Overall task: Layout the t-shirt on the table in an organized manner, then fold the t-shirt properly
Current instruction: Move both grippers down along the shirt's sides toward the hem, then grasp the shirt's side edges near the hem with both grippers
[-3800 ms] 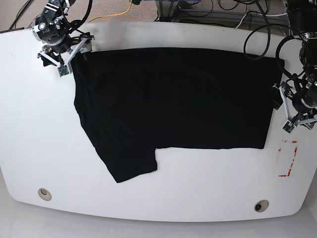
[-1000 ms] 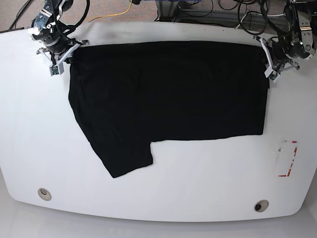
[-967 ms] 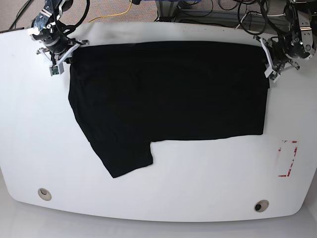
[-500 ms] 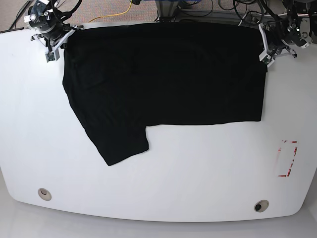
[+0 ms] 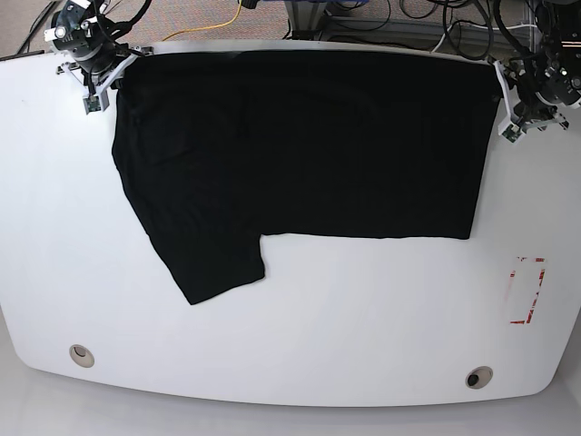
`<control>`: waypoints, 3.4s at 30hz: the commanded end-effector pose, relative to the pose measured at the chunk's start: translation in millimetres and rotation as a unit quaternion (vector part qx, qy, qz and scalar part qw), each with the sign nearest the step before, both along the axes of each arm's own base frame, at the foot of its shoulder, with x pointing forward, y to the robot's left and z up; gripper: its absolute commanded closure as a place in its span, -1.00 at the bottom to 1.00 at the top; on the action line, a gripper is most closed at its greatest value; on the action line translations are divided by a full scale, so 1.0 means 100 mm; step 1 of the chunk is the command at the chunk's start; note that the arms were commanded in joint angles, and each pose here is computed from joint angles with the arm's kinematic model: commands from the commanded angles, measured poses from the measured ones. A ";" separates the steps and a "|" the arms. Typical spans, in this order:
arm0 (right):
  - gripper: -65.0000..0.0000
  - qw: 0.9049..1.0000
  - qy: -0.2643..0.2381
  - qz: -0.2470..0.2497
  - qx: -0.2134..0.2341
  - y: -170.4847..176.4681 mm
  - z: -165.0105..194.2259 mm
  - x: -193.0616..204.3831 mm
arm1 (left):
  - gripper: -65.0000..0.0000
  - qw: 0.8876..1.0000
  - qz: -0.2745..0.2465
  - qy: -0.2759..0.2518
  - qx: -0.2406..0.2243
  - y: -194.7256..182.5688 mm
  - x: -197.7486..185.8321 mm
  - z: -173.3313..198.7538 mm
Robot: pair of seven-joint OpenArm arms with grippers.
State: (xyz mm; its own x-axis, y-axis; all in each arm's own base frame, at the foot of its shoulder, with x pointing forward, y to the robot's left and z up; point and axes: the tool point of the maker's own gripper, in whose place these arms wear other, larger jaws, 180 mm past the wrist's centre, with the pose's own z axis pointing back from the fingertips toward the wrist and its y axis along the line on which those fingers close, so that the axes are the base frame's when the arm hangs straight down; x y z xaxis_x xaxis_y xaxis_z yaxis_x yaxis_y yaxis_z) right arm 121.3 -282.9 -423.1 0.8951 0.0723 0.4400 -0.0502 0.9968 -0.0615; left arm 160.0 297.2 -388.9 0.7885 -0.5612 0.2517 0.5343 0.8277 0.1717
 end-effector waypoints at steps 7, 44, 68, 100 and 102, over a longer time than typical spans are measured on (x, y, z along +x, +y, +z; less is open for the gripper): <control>0.95 0.999 0.026 0.000 -0.024 -0.10 0.00 -0.10 | -0.14 1.000 -0.014 -0.010 0.017 0.09 0.07 0.12; -1.00 0.987 -0.144 0.037 -0.064 -0.15 0.78 1.29 | -0.13 0.973 0.044 -0.223 0.027 0.05 1.71 1.19; -1.00 0.980 -0.177 0.010 0.096 -0.11 0.56 2.75 | -0.13 0.976 0.014 -0.209 -0.054 -0.66 2.35 0.58; -0.20 0.977 -0.128 0.058 0.158 0.68 0.02 2.58 | -0.13 0.978 0.026 -0.198 -0.055 -0.61 2.31 0.49; 0.08 0.977 -0.130 0.058 0.158 0.68 0.03 2.59 | -0.13 0.977 0.038 -0.201 -0.055 -0.58 2.31 0.50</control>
State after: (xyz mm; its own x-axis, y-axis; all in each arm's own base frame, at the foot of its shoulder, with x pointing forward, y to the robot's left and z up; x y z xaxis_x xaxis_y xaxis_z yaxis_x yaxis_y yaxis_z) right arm 380.8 -210.2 -421.1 0.7299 -0.0351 0.6827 -0.1846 0.9515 0.2463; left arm 380.1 231.8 -355.7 0.6701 -0.4774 0.5684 0.4184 0.8754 0.2420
